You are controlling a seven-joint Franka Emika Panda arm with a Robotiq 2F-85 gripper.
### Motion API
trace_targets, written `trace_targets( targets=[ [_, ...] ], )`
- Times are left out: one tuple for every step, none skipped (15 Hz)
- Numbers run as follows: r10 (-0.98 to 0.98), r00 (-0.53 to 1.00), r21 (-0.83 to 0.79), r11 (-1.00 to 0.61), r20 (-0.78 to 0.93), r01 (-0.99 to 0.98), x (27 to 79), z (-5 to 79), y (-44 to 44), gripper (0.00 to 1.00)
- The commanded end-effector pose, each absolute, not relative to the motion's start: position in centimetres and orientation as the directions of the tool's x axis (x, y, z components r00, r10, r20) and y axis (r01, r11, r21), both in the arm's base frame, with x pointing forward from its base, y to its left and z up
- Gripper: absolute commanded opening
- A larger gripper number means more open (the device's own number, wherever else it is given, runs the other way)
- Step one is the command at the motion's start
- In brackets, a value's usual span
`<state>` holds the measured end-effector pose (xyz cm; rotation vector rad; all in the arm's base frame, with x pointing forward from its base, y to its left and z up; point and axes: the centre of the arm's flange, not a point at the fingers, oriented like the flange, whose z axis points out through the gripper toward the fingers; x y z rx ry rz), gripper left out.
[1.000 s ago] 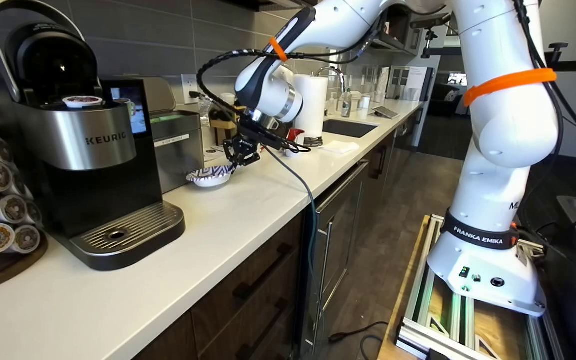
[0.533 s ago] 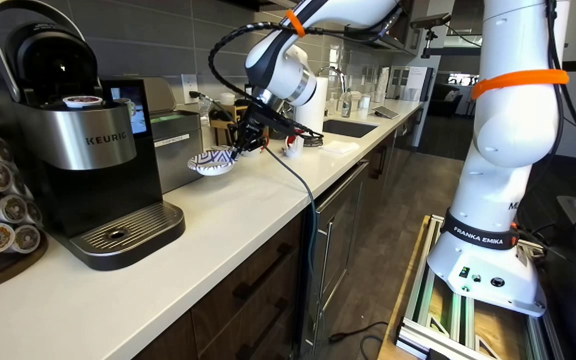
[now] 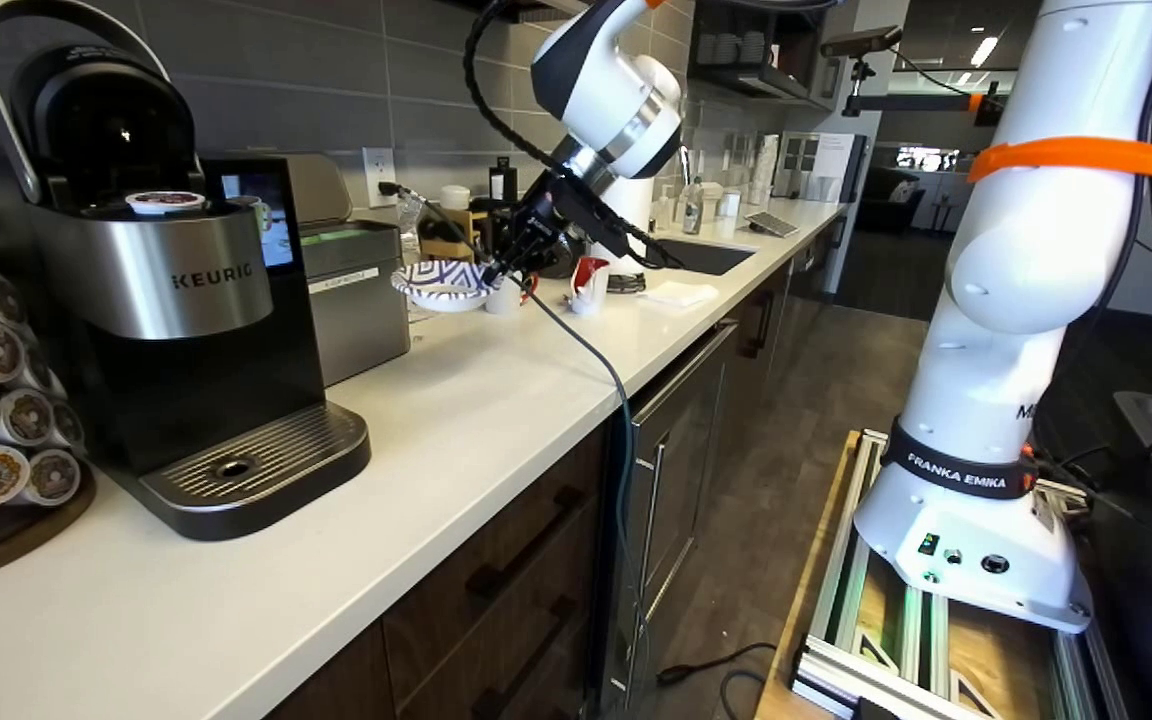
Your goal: Pour the contents in the bowl into the mug
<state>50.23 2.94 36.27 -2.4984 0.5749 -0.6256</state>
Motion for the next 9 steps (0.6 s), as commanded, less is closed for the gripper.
trace_targets(
  targets=[
    [-0.588,0.737,-0.615,-0.728,0.334,-0.303,46.5,36.2,0.0,0.01],
    [-0.635,0.704,-0.633,-0.695,0.318,-0.341,46.1,36.3,-0.9,0.01],
    [-0.674,0.675,-0.651,-0.662,0.301,-0.372,45.6,36.2,-1.8,0.01],
    [-0.712,0.641,-0.661,-0.631,0.286,-0.407,45.2,36.2,-2.8,0.01],
    [-0.745,0.61,-0.67,-0.601,0.271,-0.435,44.6,36.0,-3.8,0.01],
    [-0.775,0.578,-0.678,-0.571,0.258,-0.463,44.2,36.0,-4.7,0.01],
    [-0.804,0.541,-0.68,-0.542,0.247,-0.494,43.5,35.9,-5.8,0.01],
    [-0.825,0.511,-0.679,-0.52,0.241,-0.518,43.0,36.0,-6.6,0.01],
    [-0.818,0.521,-0.671,-0.53,0.243,-0.519,42.8,36.0,-7.0,0.01]
  ],
)
